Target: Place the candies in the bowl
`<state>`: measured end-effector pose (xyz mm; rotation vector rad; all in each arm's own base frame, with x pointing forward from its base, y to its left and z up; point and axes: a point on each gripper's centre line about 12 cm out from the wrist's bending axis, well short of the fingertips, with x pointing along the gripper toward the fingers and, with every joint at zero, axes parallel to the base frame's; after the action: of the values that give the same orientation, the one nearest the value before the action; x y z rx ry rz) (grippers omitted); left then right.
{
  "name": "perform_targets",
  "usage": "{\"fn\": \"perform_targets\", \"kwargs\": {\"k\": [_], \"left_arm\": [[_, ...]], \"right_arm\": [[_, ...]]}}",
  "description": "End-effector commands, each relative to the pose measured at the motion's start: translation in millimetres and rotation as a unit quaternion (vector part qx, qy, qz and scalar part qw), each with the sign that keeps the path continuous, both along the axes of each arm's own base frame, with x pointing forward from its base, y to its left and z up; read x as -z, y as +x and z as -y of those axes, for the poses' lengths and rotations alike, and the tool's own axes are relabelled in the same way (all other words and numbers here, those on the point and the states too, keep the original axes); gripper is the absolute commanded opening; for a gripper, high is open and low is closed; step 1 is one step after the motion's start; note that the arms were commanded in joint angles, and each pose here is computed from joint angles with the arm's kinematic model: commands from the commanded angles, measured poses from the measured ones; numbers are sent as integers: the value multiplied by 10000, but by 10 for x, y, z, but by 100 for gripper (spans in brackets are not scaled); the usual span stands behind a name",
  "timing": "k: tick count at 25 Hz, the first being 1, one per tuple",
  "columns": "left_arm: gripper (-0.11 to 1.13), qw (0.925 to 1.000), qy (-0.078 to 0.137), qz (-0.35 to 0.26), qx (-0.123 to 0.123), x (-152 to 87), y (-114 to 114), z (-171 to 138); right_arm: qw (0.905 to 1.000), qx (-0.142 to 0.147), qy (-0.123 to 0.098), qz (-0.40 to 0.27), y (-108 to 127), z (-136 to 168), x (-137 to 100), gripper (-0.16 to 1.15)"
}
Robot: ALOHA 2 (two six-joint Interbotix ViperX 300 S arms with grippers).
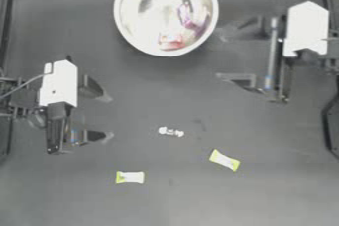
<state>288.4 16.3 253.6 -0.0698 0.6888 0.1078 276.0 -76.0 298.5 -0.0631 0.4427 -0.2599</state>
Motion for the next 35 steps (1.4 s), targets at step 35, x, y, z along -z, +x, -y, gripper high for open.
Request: {"fn": "perform_targets", "kwargs": {"k": [35], "left_arm": [[103, 9784, -436, -1993, 342, 644, 756, 940]], "right_arm": [[9951, -14, 622, 767, -579, -256, 157, 101]]}}
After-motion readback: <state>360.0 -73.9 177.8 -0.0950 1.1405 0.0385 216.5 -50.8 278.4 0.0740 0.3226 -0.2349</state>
